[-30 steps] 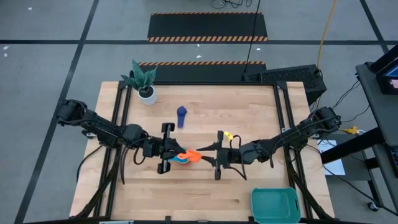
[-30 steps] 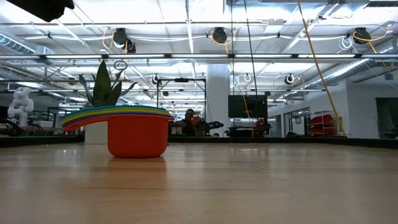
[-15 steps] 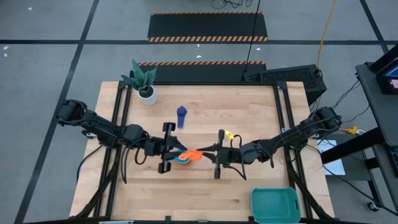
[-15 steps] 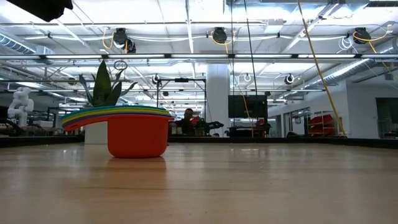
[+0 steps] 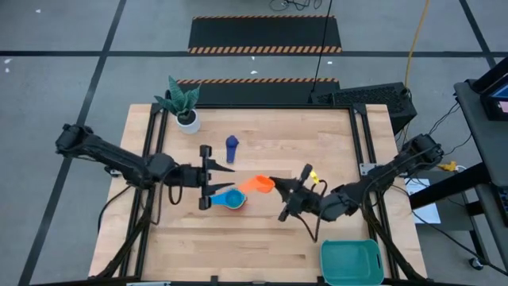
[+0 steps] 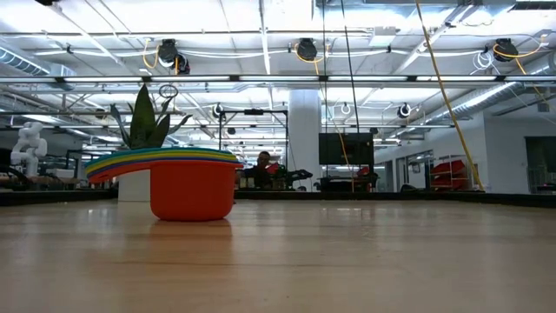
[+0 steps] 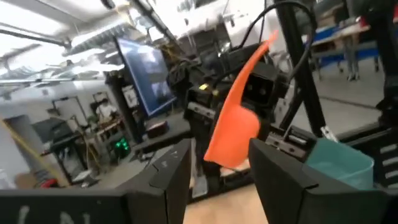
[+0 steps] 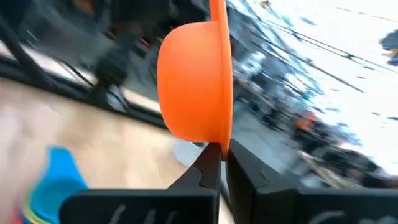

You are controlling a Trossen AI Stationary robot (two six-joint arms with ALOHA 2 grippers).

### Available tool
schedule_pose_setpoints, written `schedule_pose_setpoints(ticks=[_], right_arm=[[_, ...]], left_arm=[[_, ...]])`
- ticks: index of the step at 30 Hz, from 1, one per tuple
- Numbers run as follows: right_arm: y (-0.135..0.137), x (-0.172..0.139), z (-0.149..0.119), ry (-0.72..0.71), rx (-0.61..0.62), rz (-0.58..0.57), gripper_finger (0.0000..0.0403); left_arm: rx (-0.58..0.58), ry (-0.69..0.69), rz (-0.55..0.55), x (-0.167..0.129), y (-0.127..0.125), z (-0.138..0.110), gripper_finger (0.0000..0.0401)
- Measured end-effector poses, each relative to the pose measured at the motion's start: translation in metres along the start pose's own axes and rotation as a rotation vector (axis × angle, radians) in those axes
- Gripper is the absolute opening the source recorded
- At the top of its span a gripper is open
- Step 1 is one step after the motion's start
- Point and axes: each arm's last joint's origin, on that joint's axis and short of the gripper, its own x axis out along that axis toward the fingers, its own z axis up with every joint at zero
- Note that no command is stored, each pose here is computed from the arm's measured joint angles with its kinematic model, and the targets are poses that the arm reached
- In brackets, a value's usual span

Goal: Nest measuring cups in basket
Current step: Stack the orange measuring cup on top of the light blue measuring cup

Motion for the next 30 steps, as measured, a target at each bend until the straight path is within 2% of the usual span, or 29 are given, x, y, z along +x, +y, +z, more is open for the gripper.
schedule_pose_setpoints(ticks=[3, 6, 11, 17, 23, 30], right_arm=[[0.0, -0.001, -0.003, 0.061, -0.053, -0.061, 0.0001], [-0.001, 0.001, -0.009, 0.105, -0.09, -0.086, 0.0001], [-0.004, 0.011, -0.02, 0.156, -0.023, -0.098, 0.0001], [-0.007, 0.025, -0.033, 0.184, 0.048, 0.006, 0.0], [-0.012, 0.037, -0.044, 0.224, 0.142, 0.071, 0.0], [-0.012, 0.04, -0.05, 0.253, 0.152, 0.114, 0.0]], left_arm=[[-0.006, 0.063, 0.019, -0.009, -0.001, 0.005, 0.0156], [0.051, 0.111, 0.075, -0.016, -0.007, 0.009, 0.015], [0.186, 0.188, 0.173, -0.023, -0.019, 0.015, 0.0145], [0.246, 0.222, 0.172, -0.025, -0.027, 0.02, 0.0145], [0.308, 0.394, 0.197, -0.008, -0.038, 0.029, 0.0145], [0.414, 0.51, 0.26, 0.025, -0.053, 0.029, 0.0145]])
